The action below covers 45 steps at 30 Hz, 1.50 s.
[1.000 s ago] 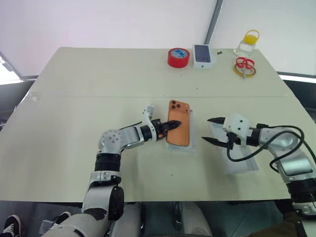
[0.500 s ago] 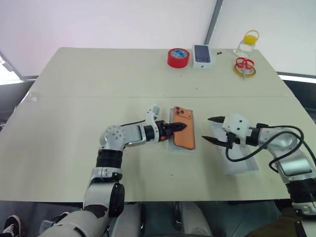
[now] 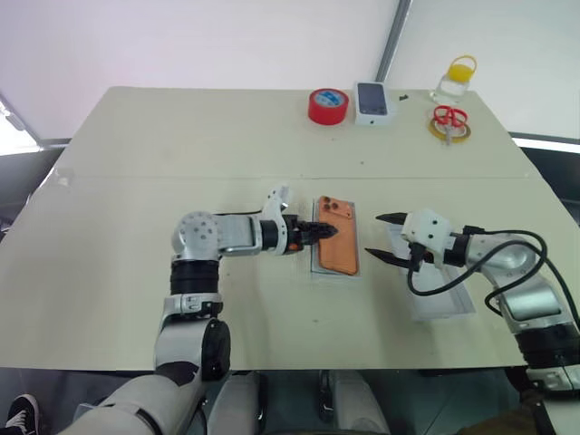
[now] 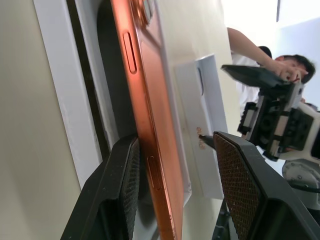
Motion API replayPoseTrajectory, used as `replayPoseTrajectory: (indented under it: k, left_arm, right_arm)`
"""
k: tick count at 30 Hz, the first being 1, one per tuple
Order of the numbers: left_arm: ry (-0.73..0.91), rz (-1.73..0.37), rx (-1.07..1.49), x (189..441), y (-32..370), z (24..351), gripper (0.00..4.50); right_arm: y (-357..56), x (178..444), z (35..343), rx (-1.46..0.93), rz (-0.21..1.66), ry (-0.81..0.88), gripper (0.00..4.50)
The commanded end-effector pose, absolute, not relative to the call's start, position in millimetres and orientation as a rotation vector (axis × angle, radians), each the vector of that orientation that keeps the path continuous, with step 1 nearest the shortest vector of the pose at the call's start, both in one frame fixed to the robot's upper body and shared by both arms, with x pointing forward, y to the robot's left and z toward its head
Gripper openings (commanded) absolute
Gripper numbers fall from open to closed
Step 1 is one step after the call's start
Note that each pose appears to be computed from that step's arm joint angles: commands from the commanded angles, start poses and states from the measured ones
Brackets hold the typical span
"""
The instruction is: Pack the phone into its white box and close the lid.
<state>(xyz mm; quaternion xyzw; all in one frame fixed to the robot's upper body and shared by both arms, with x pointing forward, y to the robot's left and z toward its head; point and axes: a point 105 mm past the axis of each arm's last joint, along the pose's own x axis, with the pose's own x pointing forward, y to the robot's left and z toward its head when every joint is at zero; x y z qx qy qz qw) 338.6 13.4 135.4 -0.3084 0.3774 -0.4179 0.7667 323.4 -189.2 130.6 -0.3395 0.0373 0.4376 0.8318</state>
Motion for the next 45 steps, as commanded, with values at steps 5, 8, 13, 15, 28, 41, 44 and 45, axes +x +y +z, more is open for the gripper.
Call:
replayPoseTrajectory:
  k: [5,8,13,15,28,41,44,45]
  left_arm:
    - [0.744,-0.940,-0.625,337.6,26.8,160.8,2.35]
    - [0.729,-0.901,-0.587,340.0,39.5,158.0,2.35]
    - [0.478,-0.830,-0.477,361.2,64.3,171.8,1.83]
    - [0.350,-0.823,-0.290,365.8,73.8,171.2,1.00]
    - [0.178,-1.024,0.308,356.9,67.7,111.8,0.00]
    - [0.192,-1.160,0.296,348.5,19.7,101.3,0.00]
    - [0.188,-1.195,0.298,344.2,10.8,99.8,0.00]
    - [0.186,-1.204,0.297,343.0,9.4,99.8,0.00]
  right_arm:
    - [-182.3,328.2,140.5,-0.737,0.927,0.029,3.61]
    - [-181.8,328.6,140.8,-0.737,0.932,0.033,3.61]
    - [-181.1,331.4,144.7,-0.730,0.918,0.023,3.05]
    - [-182.4,336.9,147.0,-0.769,0.881,0.005,2.19]
    - [-181.3,342.4,122.9,-0.990,0.905,0.053,0.03]
    - [-180.8,335.7,116.0,-1.000,0.930,0.068,0.03]
    - [-176.8,330.3,111.1,-0.983,0.957,0.082,0.03]
    - [-176.5,329.3,110.4,-0.978,0.961,0.086,0.03]
